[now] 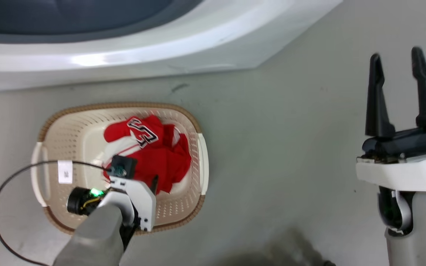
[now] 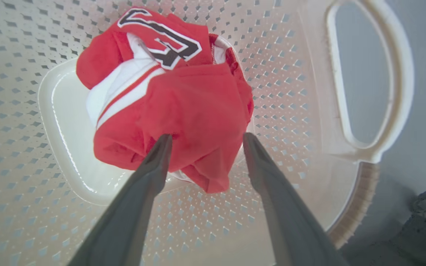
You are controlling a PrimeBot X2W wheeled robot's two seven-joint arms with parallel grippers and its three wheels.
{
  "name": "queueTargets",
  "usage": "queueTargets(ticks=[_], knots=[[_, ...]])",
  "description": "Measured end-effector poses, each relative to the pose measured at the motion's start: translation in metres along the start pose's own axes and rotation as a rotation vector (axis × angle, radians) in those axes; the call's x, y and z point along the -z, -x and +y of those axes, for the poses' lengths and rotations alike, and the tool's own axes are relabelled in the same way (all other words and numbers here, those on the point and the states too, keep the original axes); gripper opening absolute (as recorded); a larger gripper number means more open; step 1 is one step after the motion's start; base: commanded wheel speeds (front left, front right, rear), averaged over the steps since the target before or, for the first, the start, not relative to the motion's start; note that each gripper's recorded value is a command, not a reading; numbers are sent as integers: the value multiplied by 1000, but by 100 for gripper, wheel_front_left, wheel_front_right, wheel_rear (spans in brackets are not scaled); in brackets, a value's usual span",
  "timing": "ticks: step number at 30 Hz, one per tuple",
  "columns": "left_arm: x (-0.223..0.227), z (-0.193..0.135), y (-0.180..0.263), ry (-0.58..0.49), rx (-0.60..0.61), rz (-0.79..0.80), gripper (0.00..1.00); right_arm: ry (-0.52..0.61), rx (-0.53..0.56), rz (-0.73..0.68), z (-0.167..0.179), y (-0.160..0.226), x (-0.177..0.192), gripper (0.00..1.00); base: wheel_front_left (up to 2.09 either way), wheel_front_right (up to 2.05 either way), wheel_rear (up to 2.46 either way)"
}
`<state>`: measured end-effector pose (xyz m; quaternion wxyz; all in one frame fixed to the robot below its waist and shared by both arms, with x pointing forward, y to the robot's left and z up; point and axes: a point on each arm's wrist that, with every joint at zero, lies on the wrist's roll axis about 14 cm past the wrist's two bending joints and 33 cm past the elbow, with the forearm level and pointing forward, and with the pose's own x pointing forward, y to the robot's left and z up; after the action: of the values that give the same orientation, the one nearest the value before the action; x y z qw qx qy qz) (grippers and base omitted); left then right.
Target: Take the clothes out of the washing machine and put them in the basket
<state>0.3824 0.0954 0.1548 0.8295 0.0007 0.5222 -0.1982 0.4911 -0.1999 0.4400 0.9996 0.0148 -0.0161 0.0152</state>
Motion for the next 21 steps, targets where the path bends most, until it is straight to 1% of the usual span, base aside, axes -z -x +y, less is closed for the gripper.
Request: queueTargets(ticks=[10,13,21], knots=[[-30,-2,57,7,-38,-185,100,-9,-38,-57,18,24,-39,100,0,0,0],[-58,1,76,29,-64,-301,100,-9,-52,-80,24,31,-52,100,0,0,0],[-90,5,135,55,-136,-532,100,-21,-84,-130,38,50,-78,100,0,0,0]])
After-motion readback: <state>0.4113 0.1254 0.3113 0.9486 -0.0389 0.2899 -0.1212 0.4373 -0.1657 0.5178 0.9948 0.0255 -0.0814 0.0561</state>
